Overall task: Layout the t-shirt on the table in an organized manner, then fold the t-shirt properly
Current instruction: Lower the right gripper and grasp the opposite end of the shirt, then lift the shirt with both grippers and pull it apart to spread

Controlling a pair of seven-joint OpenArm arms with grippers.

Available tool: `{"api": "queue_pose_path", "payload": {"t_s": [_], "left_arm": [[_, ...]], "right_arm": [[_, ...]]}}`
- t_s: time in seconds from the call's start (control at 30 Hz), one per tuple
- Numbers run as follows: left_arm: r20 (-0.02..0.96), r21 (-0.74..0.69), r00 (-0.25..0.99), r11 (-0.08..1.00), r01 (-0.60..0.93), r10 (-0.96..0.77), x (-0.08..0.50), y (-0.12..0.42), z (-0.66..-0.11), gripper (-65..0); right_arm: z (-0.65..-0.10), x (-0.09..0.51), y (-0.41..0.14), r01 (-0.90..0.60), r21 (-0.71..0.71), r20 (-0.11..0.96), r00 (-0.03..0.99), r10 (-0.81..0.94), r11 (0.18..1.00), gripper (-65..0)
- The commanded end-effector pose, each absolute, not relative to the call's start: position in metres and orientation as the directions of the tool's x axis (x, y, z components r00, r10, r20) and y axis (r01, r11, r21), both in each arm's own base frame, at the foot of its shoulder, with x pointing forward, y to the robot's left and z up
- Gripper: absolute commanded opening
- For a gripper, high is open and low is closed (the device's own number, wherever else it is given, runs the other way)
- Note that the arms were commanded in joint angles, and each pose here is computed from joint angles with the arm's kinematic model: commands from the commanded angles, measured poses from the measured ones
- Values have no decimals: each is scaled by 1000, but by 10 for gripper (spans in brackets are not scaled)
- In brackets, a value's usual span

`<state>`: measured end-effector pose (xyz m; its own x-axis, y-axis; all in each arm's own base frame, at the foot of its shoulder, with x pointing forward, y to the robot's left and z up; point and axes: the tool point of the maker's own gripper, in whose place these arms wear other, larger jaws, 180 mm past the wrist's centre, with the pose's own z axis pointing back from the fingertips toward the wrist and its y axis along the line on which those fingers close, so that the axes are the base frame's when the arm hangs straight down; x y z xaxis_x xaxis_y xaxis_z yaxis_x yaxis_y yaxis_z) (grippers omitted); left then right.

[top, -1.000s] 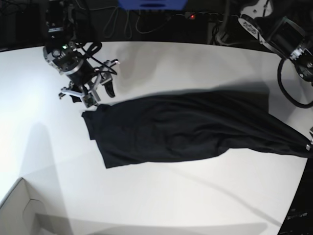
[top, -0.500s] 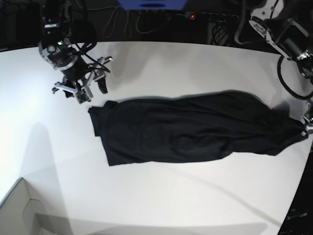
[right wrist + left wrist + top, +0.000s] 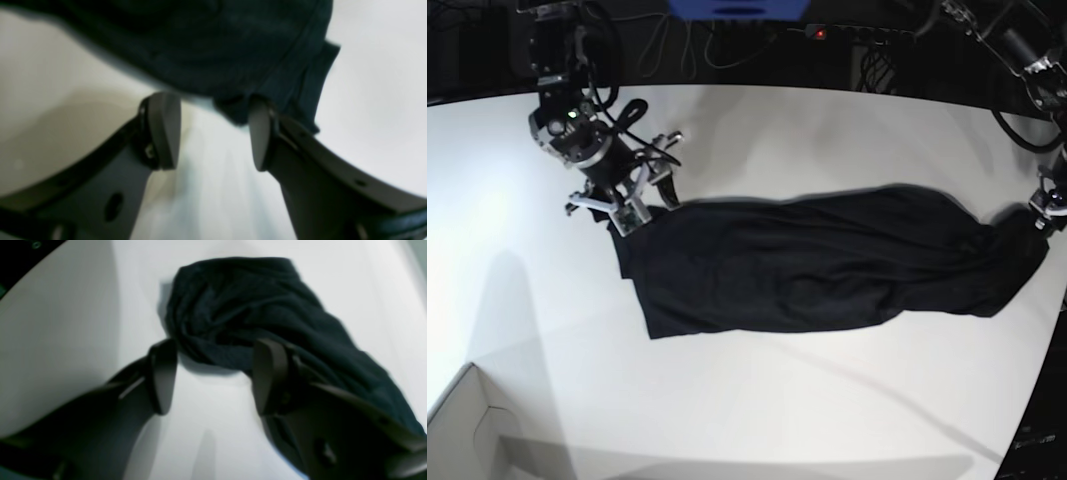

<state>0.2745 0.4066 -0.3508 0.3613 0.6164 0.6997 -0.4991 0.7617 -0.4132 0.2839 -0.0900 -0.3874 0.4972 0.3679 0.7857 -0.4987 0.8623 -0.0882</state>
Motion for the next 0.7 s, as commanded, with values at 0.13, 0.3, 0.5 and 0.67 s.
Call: {"api": "queue_pose_path", "payload": {"t_s": [0.13,0.3,0.5,0.67], "left_arm": [[739,-424,281,746,-512,613,253,428,-327,-287],[723,-414,297,736,-536,623,237,430,-338,-287],[715,-405,312,734,-545,626,229,429,-344,-287],[701,-420,312,724,-547,642,227,421,-351,-287]], "right_arm": [[-377,307,-92,-488,-100,815,460,352,867,-324],[-394,311,-96,-483,-77,794,500,347,872,-325],[-405,308,-97,-481,-61,778,525,344,874,-413],[-406,303,-98,-482,-62,774,530,346,874,-650]]}}
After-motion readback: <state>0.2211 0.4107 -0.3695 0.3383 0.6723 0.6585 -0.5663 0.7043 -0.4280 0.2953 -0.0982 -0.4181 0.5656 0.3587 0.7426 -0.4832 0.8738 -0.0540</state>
